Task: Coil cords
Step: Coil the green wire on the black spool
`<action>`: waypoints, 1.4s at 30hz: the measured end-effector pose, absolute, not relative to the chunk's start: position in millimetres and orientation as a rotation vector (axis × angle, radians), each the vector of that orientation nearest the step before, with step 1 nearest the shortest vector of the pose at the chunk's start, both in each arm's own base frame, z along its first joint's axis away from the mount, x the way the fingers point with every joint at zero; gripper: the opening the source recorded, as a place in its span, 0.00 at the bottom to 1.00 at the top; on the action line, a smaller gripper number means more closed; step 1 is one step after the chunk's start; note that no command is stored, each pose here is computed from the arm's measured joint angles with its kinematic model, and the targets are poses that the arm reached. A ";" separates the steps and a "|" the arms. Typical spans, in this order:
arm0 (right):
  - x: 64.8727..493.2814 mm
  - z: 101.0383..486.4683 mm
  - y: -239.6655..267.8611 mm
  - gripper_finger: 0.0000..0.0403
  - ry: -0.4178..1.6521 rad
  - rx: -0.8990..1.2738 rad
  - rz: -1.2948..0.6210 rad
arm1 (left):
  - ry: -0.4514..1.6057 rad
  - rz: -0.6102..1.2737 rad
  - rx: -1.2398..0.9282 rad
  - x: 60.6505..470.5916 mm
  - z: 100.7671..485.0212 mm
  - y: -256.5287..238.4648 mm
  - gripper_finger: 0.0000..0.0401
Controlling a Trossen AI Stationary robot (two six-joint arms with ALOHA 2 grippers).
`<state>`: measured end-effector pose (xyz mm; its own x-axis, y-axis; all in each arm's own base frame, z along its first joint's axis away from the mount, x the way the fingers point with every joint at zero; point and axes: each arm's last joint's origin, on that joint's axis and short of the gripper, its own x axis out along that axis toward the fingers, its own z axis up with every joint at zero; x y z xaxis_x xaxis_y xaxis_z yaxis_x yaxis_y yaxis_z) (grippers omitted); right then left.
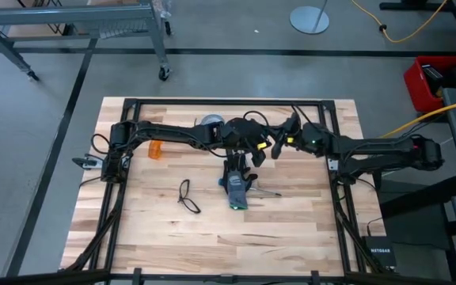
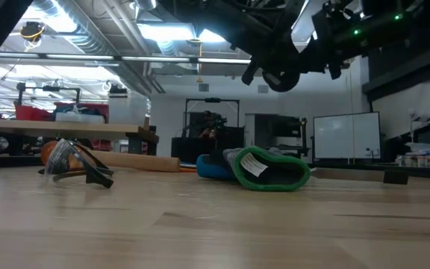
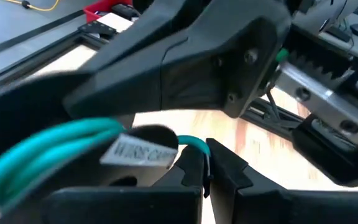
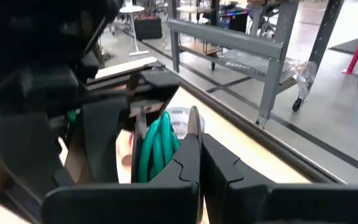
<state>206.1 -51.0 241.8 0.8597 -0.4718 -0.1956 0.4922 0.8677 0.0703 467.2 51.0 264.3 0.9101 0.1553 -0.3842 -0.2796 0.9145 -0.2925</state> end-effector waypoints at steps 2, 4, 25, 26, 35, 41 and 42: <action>205.9 239.7 -50.5 0.00 0.198 0.121 -0.493 | 0.364 0.229 -0.351 467.2 264.2 51.2 0.00; 205.1 237.9 -50.1 0.00 0.223 0.122 -0.486 | 0.365 0.229 -0.350 467.2 264.2 51.2 0.00; 185.1 236.3 -42.7 0.00 0.355 0.162 -0.388 | 0.360 0.194 -0.352 467.8 264.8 50.3 0.00; 183.3 237.2 -42.3 0.00 0.354 0.162 -0.386 | 0.358 0.191 -0.352 468.0 265.1 50.0 0.00; 178.9 239.2 -40.0 0.00 0.356 0.181 -0.341 | 0.307 0.158 -0.372 469.9 270.4 49.6 0.00; 179.0 238.6 -39.3 0.00 0.361 0.199 -0.316 | 0.297 0.159 -0.400 469.8 271.0 52.7 0.00; 179.0 238.4 -39.2 0.00 0.363 0.200 -0.311 | 0.296 0.161 -0.409 469.8 271.0 53.2 0.00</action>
